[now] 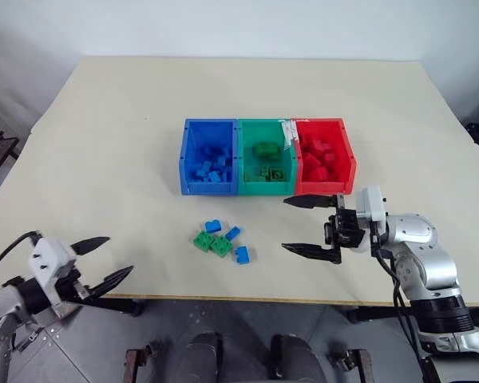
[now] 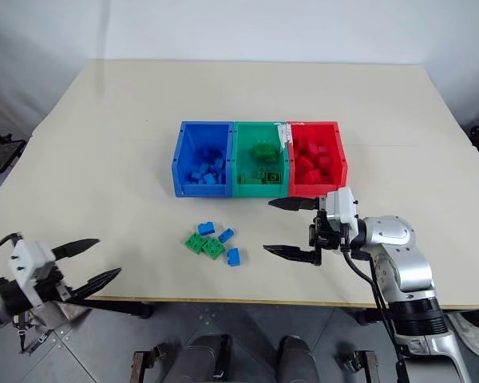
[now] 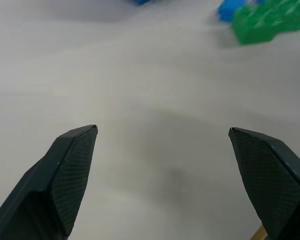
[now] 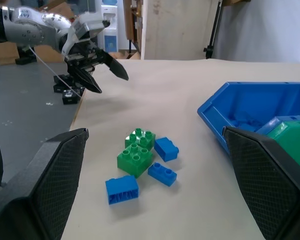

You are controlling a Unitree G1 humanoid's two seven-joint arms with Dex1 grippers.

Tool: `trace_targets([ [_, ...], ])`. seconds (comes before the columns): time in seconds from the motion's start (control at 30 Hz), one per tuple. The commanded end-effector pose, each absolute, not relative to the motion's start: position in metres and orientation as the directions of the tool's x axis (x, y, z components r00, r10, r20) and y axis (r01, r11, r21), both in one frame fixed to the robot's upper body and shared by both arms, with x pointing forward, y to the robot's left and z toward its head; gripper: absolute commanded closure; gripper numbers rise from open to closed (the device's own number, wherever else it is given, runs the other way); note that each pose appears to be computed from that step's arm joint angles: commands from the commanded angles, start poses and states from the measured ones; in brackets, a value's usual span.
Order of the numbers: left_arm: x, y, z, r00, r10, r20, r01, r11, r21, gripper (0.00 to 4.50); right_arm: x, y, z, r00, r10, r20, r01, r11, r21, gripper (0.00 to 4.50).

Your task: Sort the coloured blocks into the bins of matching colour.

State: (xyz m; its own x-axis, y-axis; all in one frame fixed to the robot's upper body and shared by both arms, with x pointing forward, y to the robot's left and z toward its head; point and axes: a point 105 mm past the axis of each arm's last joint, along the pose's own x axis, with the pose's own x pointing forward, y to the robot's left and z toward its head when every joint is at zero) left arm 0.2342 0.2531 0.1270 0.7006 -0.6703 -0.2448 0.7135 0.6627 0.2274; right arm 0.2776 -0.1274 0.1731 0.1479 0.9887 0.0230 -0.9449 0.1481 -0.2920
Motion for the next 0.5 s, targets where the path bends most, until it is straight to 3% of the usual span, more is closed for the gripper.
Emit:
trace_targets([
  [0.03,0.239,0.205,0.148,0.59,-0.773,-0.232,0.806,0.546,0.228,0.03,0.281,-0.156,0.176,0.245,0.969,-0.002,-0.916,0.231,-0.328,0.0],
  [0.23,0.247,0.132,0.145,0.42,-0.803,-0.423,0.907,0.353,0.231,0.03,0.276,-0.206,0.162,0.403,0.91,-0.094,-0.875,0.354,-0.33,0.0],
  [0.5,0.262,0.072,0.144,0.301,-0.728,-0.616,0.953,0.259,0.159,0.03,0.253,-0.233,0.153,0.509,0.851,-0.131,-0.833,0.448,-0.326,0.0],
])
